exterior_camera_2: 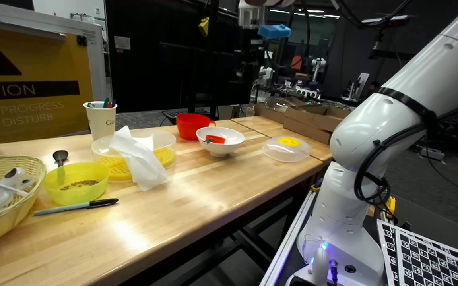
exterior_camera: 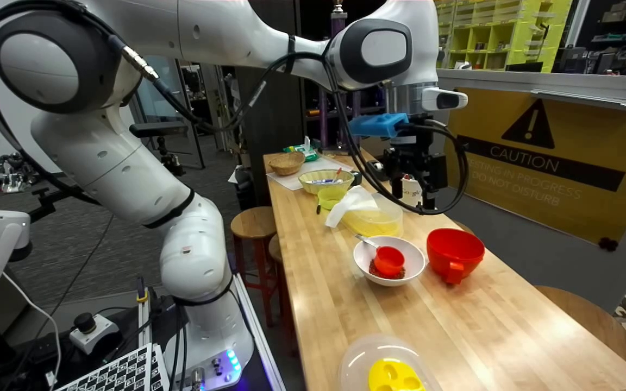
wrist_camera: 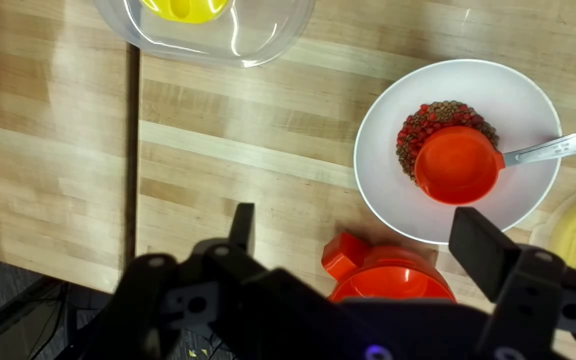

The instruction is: Use the white napkin to wipe the counter.

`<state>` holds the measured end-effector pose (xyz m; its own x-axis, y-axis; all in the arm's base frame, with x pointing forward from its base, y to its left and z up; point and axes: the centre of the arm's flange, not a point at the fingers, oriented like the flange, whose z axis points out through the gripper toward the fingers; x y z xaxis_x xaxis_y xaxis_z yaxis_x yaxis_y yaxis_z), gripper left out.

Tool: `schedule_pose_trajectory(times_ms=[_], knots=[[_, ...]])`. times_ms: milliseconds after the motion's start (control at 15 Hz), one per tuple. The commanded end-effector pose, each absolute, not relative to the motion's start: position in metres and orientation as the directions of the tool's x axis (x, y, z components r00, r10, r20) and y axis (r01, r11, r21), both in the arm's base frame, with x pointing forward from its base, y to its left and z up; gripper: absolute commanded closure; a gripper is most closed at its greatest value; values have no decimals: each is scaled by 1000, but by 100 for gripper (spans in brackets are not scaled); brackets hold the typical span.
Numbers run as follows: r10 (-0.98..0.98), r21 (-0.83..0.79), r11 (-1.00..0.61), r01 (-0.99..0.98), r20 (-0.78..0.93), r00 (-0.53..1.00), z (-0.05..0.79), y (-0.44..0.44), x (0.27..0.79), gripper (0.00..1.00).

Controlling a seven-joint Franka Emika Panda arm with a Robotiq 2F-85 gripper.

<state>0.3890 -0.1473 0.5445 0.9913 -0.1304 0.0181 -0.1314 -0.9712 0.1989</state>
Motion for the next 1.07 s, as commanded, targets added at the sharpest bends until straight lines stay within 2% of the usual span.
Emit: schedule_pose_trajectory(times_ms=[0, 733, 1000], knots=[[-130, 199, -971, -131, 18, 991, 545, -147, 389, 0], [-112, 205, -972, -116, 31, 993, 544, -145, 387, 0], [-53, 183, -982, -53, 6, 999, 543, -146, 388, 0]])
